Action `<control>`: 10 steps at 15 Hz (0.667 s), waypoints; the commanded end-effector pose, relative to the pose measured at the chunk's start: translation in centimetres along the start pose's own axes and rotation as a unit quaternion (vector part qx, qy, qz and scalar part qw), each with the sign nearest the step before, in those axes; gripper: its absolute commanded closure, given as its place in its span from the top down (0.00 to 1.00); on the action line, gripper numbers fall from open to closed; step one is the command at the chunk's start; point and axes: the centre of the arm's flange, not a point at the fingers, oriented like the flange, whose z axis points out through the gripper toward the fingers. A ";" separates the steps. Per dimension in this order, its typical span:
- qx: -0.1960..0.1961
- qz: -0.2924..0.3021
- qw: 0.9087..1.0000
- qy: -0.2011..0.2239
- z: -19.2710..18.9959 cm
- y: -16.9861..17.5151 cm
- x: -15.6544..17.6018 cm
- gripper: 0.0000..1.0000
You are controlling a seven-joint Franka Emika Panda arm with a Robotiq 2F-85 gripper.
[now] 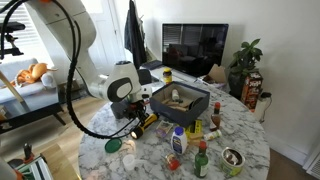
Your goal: Turn off the torch and put it upside down
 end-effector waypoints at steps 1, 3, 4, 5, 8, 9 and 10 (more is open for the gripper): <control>-0.005 0.014 1.000 0.006 1.0 -0.6 -0.5 0.00; -0.003 0.016 1.000 0.008 1.3 -0.8 -0.5 0.00; -0.003 0.016 1.000 0.008 1.3 -0.9 -0.5 0.00; -0.003 0.016 1.000 0.008 1.4 -0.9 -0.5 0.00; -0.002 0.017 1.000 0.007 1.5 -1.1 -0.5 0.00; -0.001 0.017 1.000 0.007 1.6 -1.1 -0.4 0.00; -0.001 0.018 1.000 0.005 1.7 -1.1 -0.4 0.00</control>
